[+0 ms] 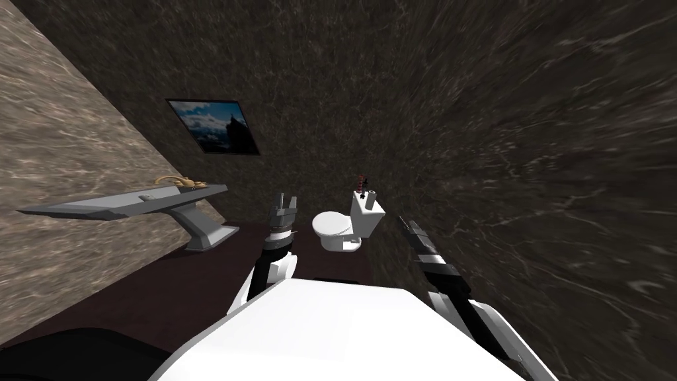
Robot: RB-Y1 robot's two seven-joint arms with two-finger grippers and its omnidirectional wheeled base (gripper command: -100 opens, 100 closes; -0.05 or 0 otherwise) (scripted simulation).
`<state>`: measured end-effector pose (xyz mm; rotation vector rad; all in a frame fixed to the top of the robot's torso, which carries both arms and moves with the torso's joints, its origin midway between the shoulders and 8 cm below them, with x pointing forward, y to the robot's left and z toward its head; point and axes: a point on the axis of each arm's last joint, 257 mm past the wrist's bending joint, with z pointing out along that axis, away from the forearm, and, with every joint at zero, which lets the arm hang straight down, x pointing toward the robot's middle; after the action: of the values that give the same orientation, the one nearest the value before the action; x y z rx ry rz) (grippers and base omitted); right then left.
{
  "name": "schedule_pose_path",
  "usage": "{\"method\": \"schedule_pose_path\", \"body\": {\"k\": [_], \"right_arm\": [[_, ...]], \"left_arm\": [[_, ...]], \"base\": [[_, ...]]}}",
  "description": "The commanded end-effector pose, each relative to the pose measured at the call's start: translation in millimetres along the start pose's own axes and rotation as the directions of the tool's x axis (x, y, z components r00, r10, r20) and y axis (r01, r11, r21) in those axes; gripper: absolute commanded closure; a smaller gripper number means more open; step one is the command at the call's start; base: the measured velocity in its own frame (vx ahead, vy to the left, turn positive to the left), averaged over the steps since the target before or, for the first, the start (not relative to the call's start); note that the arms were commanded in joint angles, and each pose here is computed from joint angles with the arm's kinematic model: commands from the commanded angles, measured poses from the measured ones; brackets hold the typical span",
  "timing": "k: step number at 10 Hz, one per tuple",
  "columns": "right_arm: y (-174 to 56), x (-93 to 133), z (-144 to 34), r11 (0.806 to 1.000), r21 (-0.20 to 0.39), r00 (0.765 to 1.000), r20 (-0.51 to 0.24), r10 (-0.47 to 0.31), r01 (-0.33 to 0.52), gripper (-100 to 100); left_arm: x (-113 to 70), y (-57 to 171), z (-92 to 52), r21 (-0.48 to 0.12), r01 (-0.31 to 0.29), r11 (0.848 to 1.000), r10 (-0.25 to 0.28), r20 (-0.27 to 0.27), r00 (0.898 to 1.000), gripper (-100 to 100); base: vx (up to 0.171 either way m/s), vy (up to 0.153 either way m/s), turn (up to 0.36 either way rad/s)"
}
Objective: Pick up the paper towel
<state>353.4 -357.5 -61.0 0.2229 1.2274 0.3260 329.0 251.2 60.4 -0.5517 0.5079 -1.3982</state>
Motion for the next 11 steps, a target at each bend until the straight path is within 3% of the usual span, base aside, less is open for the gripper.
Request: {"method": "schedule_pose_path", "body": {"k": [1,4,11], "right_arm": [[-21.4,9.2,-4.1,0.994,0.033,0.994,-0.056,-0.098,0.100,-100],[-41.3,19.3,-6.7,0.985,0.049,0.981,-0.112,-0.159,0.165,-100],[-102.6,44.5,-10.9,0.952,0.065,0.924,-0.265,-0.274,0.301,-100]], "left_arm": [[0.0,0.0,0.0,0.000,0.000,1.000,0.000,0.000,1.000,0],[0.0,0.0,0.0,0.000,0.000,1.000,0.000,0.000,1.000,0],[0.0,0.0,0.0,0.000,0.000,1.000,0.000,0.000,1.000,0]], "base": [[0.039,0.114,-0.007],[0.059,0.094,-0.010],[0.099,0.103,-0.010]]}}
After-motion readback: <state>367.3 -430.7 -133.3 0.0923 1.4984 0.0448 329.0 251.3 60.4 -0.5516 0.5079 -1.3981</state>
